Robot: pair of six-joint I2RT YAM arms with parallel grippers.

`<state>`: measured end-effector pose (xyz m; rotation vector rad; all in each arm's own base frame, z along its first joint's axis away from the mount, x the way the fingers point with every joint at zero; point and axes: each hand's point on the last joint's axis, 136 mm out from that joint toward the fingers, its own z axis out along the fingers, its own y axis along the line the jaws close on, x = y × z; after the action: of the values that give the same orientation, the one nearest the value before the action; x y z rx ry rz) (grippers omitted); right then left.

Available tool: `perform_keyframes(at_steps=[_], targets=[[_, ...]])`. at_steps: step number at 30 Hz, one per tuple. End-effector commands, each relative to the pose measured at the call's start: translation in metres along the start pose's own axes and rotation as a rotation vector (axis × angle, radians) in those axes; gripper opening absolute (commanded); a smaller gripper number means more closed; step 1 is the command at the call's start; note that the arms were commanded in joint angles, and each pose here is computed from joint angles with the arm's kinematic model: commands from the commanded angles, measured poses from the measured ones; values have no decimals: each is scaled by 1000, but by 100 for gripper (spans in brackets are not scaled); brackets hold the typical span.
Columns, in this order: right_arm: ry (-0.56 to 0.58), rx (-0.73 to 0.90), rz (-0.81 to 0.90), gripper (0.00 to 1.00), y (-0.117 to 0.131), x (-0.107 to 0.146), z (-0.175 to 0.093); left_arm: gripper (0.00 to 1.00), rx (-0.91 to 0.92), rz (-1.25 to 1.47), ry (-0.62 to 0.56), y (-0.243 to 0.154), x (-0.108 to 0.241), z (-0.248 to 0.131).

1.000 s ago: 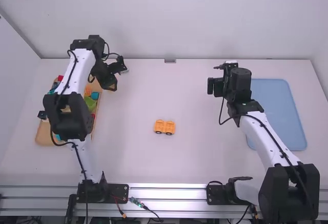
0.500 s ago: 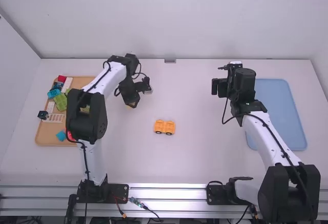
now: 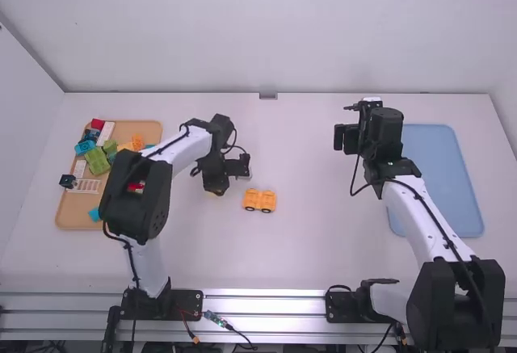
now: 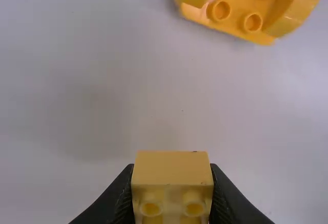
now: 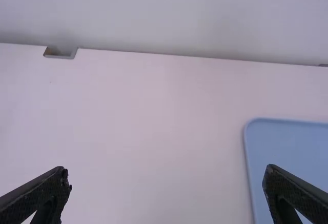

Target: Assemble lego blocks to make yellow taxi

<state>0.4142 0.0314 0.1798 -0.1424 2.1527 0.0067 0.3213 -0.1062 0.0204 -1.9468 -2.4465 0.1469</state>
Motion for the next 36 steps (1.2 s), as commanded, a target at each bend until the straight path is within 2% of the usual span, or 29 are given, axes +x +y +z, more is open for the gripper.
perform_keyframes(at_steps=[1,6,12,22,31,32,36], targets=[[-32,3,-4,99,-1,-14,-5,5,-12,91,16,-5,8,-2],[-20,5,-3,99,-1,-11,-5,9,26,221,25,-18,14,12],[-18,5,-2,99,-1,-11,-4,10,-17,201,14,-12,14,23],[-18,4,-3,99,-1,-11,-4,27,-10,191,-16,-17,11,30],[-18,2,-4,99,0,-11,-4,76,-14,191,-13,-16,11,31],[-17,1,-5,99,0,-11,-4,99,-18,191,-10,-14,11,30],[-14,-11,-25,99,6,-10,-5,99,-91,80,39,5,15,19]])
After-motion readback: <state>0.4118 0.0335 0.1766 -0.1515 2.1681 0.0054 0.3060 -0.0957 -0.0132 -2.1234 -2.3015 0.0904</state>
